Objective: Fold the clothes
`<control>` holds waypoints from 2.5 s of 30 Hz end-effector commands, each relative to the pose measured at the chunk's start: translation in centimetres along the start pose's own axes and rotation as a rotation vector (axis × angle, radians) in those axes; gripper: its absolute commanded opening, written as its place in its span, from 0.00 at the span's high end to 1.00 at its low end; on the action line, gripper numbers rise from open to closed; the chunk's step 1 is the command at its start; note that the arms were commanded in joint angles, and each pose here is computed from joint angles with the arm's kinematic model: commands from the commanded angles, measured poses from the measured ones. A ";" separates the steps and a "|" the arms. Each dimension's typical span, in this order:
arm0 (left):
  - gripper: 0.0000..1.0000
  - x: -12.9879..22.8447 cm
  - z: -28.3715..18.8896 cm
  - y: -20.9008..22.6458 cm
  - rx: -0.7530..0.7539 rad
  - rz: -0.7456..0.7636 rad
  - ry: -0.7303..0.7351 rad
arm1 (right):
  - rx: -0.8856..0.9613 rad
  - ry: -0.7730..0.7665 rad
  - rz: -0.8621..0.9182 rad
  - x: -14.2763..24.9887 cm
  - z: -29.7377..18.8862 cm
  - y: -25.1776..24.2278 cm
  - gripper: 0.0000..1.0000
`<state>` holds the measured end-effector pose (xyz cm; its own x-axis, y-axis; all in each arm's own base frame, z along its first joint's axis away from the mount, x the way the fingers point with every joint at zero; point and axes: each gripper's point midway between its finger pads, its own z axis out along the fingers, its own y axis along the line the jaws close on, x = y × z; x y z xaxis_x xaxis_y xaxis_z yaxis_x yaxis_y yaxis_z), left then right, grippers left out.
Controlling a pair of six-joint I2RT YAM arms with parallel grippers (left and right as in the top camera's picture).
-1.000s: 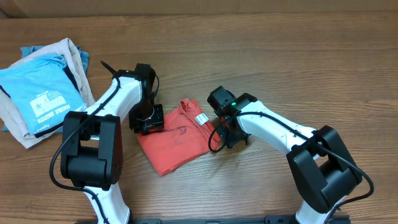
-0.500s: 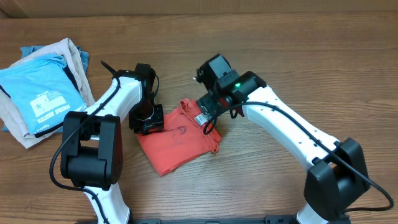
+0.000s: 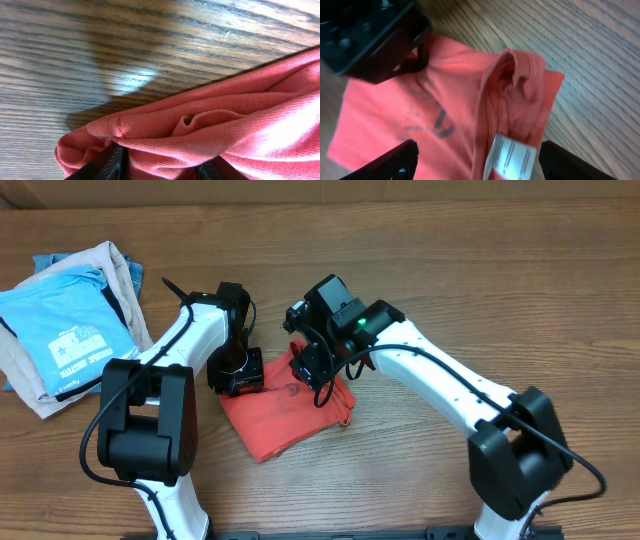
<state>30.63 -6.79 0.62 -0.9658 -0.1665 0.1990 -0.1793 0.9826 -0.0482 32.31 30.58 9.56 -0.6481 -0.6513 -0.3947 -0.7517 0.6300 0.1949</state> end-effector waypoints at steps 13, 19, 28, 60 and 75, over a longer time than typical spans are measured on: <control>0.52 -0.6 -0.3 0.6 -0.038 -0.007 -0.023 | 0.141 -0.047 0.071 -1.6 3.7 -3.9 0.96; 0.52 -0.6 -0.3 0.6 -0.039 -0.007 -0.022 | 0.159 -0.026 0.110 -0.7 3.4 -5.7 0.96; 0.52 -0.6 -0.3 0.6 -0.039 -0.007 -0.021 | 0.159 0.111 0.201 3.2 5.2 -7.8 0.96; 0.51 -0.7 -0.3 0.6 -0.037 -0.006 -0.028 | 0.118 0.236 0.257 7.1 -4.0 -3.7 0.62; 0.51 -0.7 -0.3 0.6 -0.037 -0.006 -0.028 | 0.052 0.303 0.146 10.1 0.3 1.0 0.57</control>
<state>30.73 -6.62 0.65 -0.9668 -0.1670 0.1933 -0.1777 0.9833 -0.0394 26.05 23.75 5.34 -0.7788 -0.6223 -0.0784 -0.6264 0.7651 0.1494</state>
